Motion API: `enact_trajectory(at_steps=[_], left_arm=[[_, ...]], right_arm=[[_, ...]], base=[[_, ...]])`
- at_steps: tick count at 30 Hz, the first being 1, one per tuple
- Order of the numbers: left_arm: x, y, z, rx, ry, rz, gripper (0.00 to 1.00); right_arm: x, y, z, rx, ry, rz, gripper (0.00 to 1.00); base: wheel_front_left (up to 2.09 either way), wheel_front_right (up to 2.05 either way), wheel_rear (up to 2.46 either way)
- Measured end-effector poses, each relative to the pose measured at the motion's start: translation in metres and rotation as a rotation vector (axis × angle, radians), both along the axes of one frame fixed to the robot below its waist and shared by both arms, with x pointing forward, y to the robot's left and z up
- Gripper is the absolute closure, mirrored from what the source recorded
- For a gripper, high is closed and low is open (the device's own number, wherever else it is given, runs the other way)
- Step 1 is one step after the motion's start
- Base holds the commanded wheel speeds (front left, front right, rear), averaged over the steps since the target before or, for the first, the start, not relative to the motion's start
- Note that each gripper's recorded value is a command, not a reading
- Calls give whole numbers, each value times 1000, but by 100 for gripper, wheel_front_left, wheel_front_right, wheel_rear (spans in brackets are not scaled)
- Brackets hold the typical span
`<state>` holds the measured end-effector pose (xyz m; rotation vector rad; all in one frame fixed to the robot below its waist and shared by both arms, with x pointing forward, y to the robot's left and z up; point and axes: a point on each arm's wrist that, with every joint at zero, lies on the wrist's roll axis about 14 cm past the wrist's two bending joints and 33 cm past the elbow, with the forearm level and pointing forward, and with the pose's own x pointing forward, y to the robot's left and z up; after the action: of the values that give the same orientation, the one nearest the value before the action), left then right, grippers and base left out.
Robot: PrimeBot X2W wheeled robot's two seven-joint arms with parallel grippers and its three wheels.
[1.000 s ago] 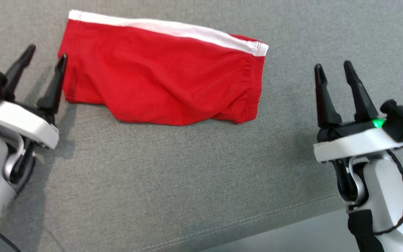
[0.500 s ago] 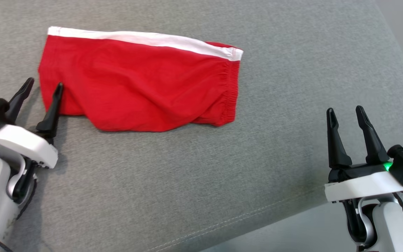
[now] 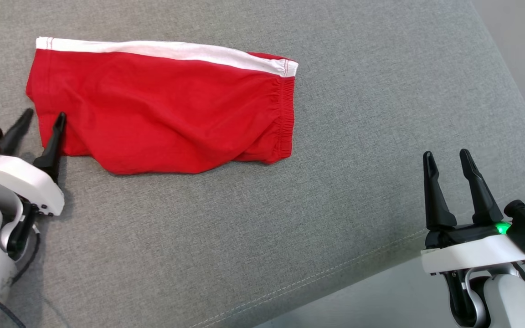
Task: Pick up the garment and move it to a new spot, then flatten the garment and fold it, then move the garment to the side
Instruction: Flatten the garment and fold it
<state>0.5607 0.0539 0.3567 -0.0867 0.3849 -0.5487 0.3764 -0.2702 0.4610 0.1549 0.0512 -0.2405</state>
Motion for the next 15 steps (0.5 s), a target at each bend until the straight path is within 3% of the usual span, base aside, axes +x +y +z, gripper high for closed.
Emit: enact_trajectory(at_steps=[1, 15], left_arm=[[-2, -1, -1, -4, 12, 1, 99], [-22, -1, 14, -61, 34, 20, 100]], right_arm=[[1, 2, 0, 3, 0, 4, 0], [10, 13, 6, 28, -32, 42, 0]], base=[[0, 0, 0], [0, 0, 0]])
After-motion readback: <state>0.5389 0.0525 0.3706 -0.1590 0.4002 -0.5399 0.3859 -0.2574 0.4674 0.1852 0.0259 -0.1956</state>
